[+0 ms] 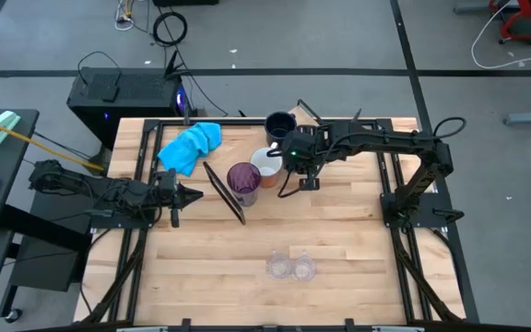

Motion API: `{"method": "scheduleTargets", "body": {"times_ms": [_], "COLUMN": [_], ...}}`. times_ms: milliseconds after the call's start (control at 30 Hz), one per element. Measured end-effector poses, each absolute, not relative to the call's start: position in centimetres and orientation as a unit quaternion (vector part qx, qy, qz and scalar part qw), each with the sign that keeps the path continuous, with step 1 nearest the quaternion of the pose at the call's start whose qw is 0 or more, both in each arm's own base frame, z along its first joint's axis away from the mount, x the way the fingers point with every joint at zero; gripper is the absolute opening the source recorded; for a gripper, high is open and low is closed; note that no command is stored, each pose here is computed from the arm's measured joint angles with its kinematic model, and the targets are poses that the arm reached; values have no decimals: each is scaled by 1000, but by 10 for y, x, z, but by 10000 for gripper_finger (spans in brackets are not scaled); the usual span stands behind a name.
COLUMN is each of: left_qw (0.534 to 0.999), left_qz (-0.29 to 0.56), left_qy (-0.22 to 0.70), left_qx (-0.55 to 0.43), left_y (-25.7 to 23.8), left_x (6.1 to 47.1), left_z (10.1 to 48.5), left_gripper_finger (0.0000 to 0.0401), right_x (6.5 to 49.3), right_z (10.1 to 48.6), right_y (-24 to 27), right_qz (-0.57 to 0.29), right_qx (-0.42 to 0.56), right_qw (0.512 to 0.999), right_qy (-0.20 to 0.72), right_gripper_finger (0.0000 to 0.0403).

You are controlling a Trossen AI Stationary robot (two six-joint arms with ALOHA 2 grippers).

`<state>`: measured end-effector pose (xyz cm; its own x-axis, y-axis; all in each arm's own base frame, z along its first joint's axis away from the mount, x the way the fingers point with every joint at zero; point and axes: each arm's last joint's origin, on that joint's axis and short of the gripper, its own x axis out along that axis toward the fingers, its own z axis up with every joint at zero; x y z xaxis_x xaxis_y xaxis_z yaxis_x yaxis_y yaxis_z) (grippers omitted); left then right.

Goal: Stack small to large cups/mugs on shelf
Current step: Put the dark blue mug on the shelf aligned with the other dark blue mug

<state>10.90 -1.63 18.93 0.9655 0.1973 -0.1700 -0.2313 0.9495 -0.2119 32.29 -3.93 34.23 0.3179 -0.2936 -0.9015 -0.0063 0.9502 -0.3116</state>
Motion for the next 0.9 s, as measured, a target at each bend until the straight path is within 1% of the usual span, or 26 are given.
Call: {"method": "scheduleTargets", "body": {"times_ms": [167, 333, 633, 900], "left_qw": [985, 985, 985, 985], "left_qz": [109, 109, 109, 109], "left_qy": [74, 74, 74, 73], "left_qx": [-116, -116, -116, -116], "left_y": [-16, -16, -16, -16], "left_x": [109, 109, 109, 109], "left_z": [189, 189, 189, 189], "left_gripper_finger": [36, 40, 31, 32], "right_x": [320, 321, 321, 320], "right_z": [348, 353, 355, 360], "right_y": [-39, -39, -39, -38], "right_qz": [-96, -97, -95, -94], "right_qx": [-119, -119, -121, -125], "right_qw": [805, 811, 814, 822], "right_qy": [573, 564, 560, 547], "right_gripper_finger": [116, 139, 186, 207]}}
